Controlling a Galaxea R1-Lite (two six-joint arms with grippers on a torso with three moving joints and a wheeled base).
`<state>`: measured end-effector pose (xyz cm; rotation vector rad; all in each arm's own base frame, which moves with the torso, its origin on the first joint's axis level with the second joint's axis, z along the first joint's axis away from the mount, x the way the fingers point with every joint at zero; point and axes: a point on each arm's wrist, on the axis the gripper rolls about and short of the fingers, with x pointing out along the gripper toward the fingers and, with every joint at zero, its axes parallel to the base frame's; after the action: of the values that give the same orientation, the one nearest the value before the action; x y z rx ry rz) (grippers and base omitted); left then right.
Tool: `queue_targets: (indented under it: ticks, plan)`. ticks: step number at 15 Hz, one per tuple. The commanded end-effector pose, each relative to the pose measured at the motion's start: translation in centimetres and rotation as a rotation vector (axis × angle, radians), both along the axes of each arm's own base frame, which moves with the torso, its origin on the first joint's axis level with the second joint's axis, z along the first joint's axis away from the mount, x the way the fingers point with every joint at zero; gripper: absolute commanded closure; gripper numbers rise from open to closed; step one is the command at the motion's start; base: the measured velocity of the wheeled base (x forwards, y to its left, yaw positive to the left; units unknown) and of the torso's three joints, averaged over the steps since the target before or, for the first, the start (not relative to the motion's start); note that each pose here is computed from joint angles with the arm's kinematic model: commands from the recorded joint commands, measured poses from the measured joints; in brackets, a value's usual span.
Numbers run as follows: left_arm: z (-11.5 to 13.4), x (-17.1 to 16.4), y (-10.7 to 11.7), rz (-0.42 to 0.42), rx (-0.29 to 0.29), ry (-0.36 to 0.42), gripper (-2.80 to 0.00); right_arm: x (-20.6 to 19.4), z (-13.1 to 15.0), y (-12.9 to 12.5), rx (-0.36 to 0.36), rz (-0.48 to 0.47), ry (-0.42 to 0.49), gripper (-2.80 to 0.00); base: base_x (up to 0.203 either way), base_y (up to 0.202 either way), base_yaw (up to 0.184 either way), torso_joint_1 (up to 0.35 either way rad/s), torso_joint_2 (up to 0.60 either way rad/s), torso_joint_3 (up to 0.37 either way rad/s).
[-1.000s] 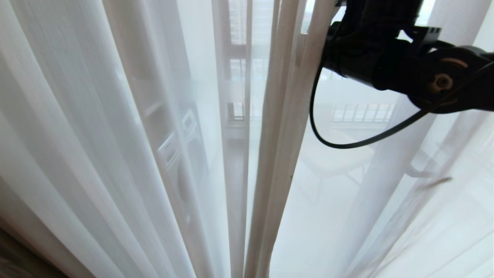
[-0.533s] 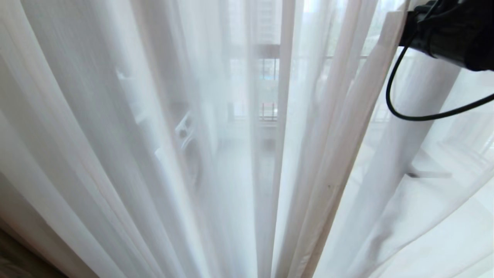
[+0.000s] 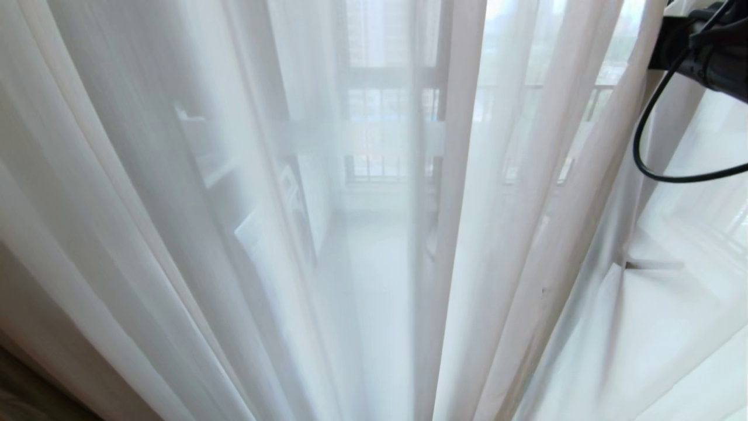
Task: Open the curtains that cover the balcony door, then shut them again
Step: Close the inner curtains on both sides
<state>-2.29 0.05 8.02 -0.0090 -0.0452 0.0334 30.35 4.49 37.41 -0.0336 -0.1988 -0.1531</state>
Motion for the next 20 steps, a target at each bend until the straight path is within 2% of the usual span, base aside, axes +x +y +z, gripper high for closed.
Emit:
queue_targets:
  ticks: [1,2,3,9,15,20]
  plan:
    - [0.0,0.0,0.0,0.002,-0.001,-0.001,0.00,-0.5,0.2,-0.1,0.000,-0.002,-0.006,0.00,0.000,0.000,0.000,0.000,0.00,0.000]
    - [0.0,0.0,0.0,0.001,-0.001,-0.001,0.00,-0.5,0.2,-0.1,0.000,-0.002,-0.006,0.00,0.000,0.000,0.000,0.000,0.00,0.000]
    - [0.0,0.0,0.0,0.000,-0.002,-0.001,0.00,-0.6,0.2,-0.1,-0.001,-0.001,-0.003,-2.80,0.000,0.000,0.000,0.000,0.00,0.000]
    - [0.0,0.0,0.0,0.000,-0.001,-0.001,0.00,-4.2,-0.4,-0.7,-0.009,0.001,0.023,-2.80,0.000,0.000,0.000,0.000,0.00,0.000]
    - [0.0,0.0,0.0,0.000,-0.001,-0.001,0.00,-11.7,-1.7,-1.9,-0.027,0.013,0.119,-2.80,0.000,0.000,0.000,0.000,0.00,0.000]
    - [0.0,0.0,0.0,0.001,-0.001,-0.001,0.00,-18.8,-4.4,-2.5,-0.041,0.069,0.200,-2.80,0.000,0.000,0.000,0.000,0.00,0.000]
